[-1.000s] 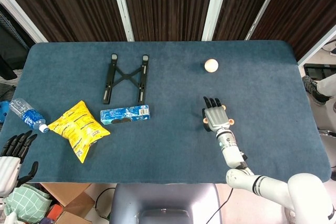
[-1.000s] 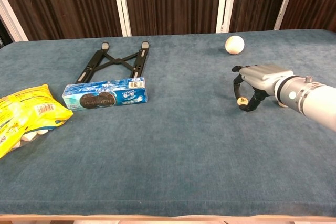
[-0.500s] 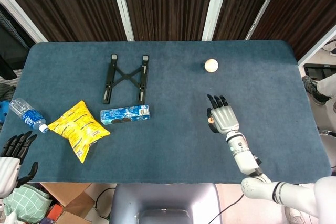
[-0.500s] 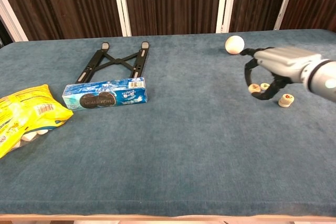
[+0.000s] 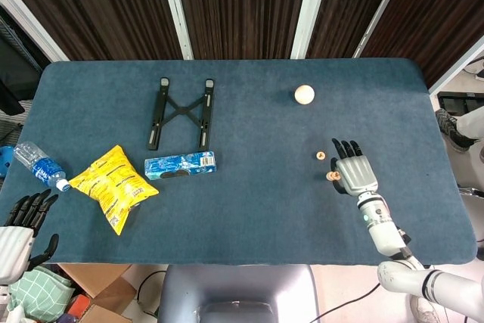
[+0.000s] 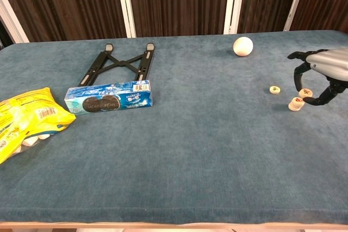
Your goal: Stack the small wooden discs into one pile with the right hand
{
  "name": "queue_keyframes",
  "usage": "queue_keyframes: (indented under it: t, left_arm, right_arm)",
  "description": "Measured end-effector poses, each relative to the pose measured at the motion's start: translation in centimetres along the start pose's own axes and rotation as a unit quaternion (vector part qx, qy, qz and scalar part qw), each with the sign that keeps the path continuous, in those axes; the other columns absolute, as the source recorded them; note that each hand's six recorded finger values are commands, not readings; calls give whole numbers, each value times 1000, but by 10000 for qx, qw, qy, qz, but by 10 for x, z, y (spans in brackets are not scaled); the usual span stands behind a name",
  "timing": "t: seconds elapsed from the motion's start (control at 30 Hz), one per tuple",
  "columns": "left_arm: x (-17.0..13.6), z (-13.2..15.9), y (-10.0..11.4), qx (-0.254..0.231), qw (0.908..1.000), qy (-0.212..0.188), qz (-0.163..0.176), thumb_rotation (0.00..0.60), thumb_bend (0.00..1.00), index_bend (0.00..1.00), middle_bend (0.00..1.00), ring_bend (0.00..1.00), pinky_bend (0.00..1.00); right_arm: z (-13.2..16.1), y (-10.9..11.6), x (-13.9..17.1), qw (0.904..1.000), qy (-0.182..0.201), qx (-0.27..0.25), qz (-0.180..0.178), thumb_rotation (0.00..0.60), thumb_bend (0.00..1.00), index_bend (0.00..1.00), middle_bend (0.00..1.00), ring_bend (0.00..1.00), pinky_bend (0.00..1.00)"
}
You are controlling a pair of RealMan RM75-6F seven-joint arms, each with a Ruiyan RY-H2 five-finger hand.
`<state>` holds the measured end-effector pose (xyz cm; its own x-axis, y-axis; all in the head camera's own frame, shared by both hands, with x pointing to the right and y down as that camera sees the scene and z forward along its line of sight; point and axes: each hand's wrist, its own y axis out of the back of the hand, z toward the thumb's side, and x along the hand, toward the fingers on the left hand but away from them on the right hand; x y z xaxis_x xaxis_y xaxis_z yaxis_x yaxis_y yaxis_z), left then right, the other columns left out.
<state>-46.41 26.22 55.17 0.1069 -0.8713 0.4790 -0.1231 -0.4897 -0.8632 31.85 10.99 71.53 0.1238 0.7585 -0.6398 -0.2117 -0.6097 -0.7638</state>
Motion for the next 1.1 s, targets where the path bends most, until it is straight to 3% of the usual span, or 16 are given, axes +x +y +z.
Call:
queue_keyframes:
  t: [0.57,0.93,1.1]
  left_arm:
    - [0,-1,0,-5,10000,13,-2,600,491,0,0,0,70]
    - [0,0,0,-3,10000,14,3,600,491,0,0,0,71]
    - [0,-1,1,-13,10000,19,3,600,491,0,0,0,71]
  right_arm:
    - [-1,-11,-13,9998,-123,-37,144,600,476,601,65,0,0]
    - [4,-13,-12,9998,-75,-44,200,600,477,465,65,0,0]
    - [4,-9,-9,9998,-49,-107,128,600,477,450,65,0,0]
